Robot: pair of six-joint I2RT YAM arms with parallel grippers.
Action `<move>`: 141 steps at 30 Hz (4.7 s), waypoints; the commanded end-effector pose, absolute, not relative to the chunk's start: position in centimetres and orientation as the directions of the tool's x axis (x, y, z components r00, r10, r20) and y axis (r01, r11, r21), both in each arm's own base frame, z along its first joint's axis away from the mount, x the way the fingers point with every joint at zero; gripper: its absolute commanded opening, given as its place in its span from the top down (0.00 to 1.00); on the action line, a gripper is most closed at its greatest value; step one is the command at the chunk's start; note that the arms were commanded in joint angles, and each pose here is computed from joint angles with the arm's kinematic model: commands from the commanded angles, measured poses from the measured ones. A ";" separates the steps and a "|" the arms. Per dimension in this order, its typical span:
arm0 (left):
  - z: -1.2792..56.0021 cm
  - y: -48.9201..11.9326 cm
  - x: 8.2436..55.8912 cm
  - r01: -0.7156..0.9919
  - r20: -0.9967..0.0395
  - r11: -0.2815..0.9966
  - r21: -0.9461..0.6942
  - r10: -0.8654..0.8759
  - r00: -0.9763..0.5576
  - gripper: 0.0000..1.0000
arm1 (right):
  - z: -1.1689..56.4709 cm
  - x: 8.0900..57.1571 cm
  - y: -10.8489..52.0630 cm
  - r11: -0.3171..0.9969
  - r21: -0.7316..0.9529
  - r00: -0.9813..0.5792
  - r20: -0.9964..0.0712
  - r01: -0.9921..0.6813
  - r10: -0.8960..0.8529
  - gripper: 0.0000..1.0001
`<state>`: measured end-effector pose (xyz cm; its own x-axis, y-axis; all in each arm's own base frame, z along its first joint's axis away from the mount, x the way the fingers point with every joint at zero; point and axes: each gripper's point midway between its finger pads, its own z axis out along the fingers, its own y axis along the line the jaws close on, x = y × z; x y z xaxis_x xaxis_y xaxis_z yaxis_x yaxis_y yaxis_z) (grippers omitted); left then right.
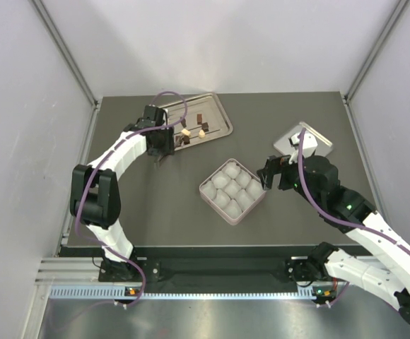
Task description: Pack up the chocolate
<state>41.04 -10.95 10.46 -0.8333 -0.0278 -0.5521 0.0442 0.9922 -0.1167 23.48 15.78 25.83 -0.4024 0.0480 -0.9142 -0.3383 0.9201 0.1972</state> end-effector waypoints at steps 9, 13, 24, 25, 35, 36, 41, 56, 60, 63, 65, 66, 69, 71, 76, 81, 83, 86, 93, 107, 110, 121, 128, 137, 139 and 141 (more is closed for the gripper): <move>10.3 -10.6 41.8 0.035 -0.572 0.995 -0.089 -0.022 -0.820 0.51 | 28.7 23.7 15.4 0.915 0.221 -0.333 -0.937 -0.336 0.104 0.00; 11.1 -10.3 41.6 0.034 -0.576 0.997 -0.072 -0.014 -0.817 0.56 | 29.0 23.7 15.4 0.913 0.227 -0.330 -0.937 -0.339 0.110 0.00; 14.4 -10.4 41.9 0.039 -0.610 0.996 -0.081 -0.018 -0.793 0.64 | 29.7 23.5 15.4 0.907 0.244 -0.322 -0.938 -0.343 0.131 0.00; 15.3 -10.4 42.0 0.036 -0.623 0.996 -0.086 -0.026 -0.782 0.65 | 29.7 23.5 15.4 0.906 0.248 -0.323 -0.937 -0.343 0.134 0.00; 21.5 -13.8 39.0 0.161 -0.677 0.971 -0.177 -0.001 -0.736 0.68 | 30.6 23.3 15.3 0.904 0.256 -0.315 -0.938 -0.343 0.146 0.00; 22.6 -15.1 38.1 0.200 -0.692 0.962 -0.188 0.014 -0.722 0.68 | 30.7 23.3 15.2 0.905 0.254 -0.313 -0.939 -0.341 0.145 0.00; 23.0 -19.8 34.5 0.300 -0.692 0.924 -0.236 0.056 -0.720 0.68 | 30.8 23.4 14.6 0.916 0.245 -0.309 -0.940 -0.317 0.144 0.00; 19.4 -29.3 27.4 0.495 -0.662 0.849 -0.186 0.264 -0.702 0.69 | 31.7 23.6 13.9 0.929 0.236 -0.292 -0.945 -0.284 0.151 0.00; 17.6 -29.7 27.1 0.499 -0.639 0.849 -0.172 0.289 -0.713 0.69 | 32.1 23.5 13.8 0.929 0.236 -0.285 -0.946 -0.284 0.153 0.00; 16.6 -29.5 27.3 0.490 -0.633 0.858 -0.154 0.295 -0.716 0.67 | 32.2 23.4 13.6 0.929 0.237 -0.282 -0.947 -0.283 0.155 0.00; 16.2 -29.5 27.5 0.488 -0.633 0.860 -0.147 0.297 -0.715 0.67 | 32.1 23.4 13.6 0.931 0.235 -0.280 -0.947 -0.281 0.154 0.00; 16.0 -29.6 27.5 0.492 -0.630 0.858 -0.148 0.302 -0.716 0.67 | 32.0 23.5 13.6 0.932 0.234 -0.284 -0.947 -0.278 0.153 0.00; 15.4 -30.0 27.5 0.496 -0.619 0.854 -0.155 0.307 -0.723 0.67 | 32.0 23.5 13.6 0.932 0.232 -0.284 -0.947 -0.277 0.151 0.00; 14.9 -30.1 27.5 0.495 -0.608 0.855 -0.155 0.312 -0.730 0.66 | 32.1 23.5 13.6 0.932 0.232 -0.282 -0.947 -0.279 0.151 0.00; 14.2 -29.5 27.5 0.478 -0.597 0.868 -0.136 0.314 -0.739 0.64 | 32.3 23.4 13.4 0.932 0.232 -0.276 -0.949 -0.278 0.154 0.00; 14.3 -29.5 27.3 0.473 -0.596 0.869 -0.144 0.306 -0.743 0.57 | 32.2 23.4 13.4 0.933 0.232 -0.276 -0.949 -0.277 0.154 0.00; 14.3 -29.5 27.3 0.472 -0.596 0.870 -0.143 0.305 -0.743 0.55 | 32.1 23.4 13.4 0.932 0.234 -0.279 -0.948 -0.277 0.155 0.00; 14.7 -29.4 27.5 0.469 -0.606 0.872 -0.140 0.299 -0.737 0.51 | 32.3 23.3 13.4 0.930 0.237 -0.276 -0.948 -0.281 0.158 0.00; 18.0 -29.3 28.7 0.459 -0.667 0.881 -0.117 0.273 -0.694 0.50 | 32.3 23.1 13.3 0.929 0.243 -0.273 -0.948 -0.280 0.165 0.00; 23.9 -25.6 34.6 0.322 -0.773 0.947 0.000 0.204 -0.600 0.49 | 31.7 23.4 14.0 0.925 0.244 -0.292 -0.943 -0.292 0.157 0.00; 22.9 -23.7 36.5 0.274 -0.762 0.961 -0.021 0.163 -0.627 0.49 | 31.4 23.5 14.2 0.923 0.245 -0.296 -0.942 -0.297 0.155 0.00; 18.1 -18.3 41.3 0.134 -0.698 0.989 -0.055 0.058 -0.714 0.49 | 30.7 23.7 14.3 0.926 0.227 -0.295 -0.946 -0.301 0.136 0.00; 15.3 -17.2 42.3 0.108 -0.671 0.993 -0.044 0.051 -0.740 0.47 | 30.3 23.8 14.2 0.929 0.220 -0.296 -0.946 -0.299 0.129 0.00; 13.0 -16.3 42.7 0.087 -0.638 0.995 -0.044 0.039 -0.769 0.48 | 30.2 23.8 14.1 0.931 0.219 -0.296 -0.946 -0.291 0.130 0.00; 12.5 -15.9 42.7 0.081 -0.630 0.996 -0.041 0.037 -0.776 0.48 | 30.1 23.8 14.2 0.932 0.215 -0.298 -0.946 -0.293 0.125 0.00; 12.0 -15.7 42.7 0.075 -0.624 0.996 -0.039 0.034 -0.781 0.48 | 30.1 23.8 14.2 0.931 0.218 -0.301 -0.945 -0.293 0.127 0.00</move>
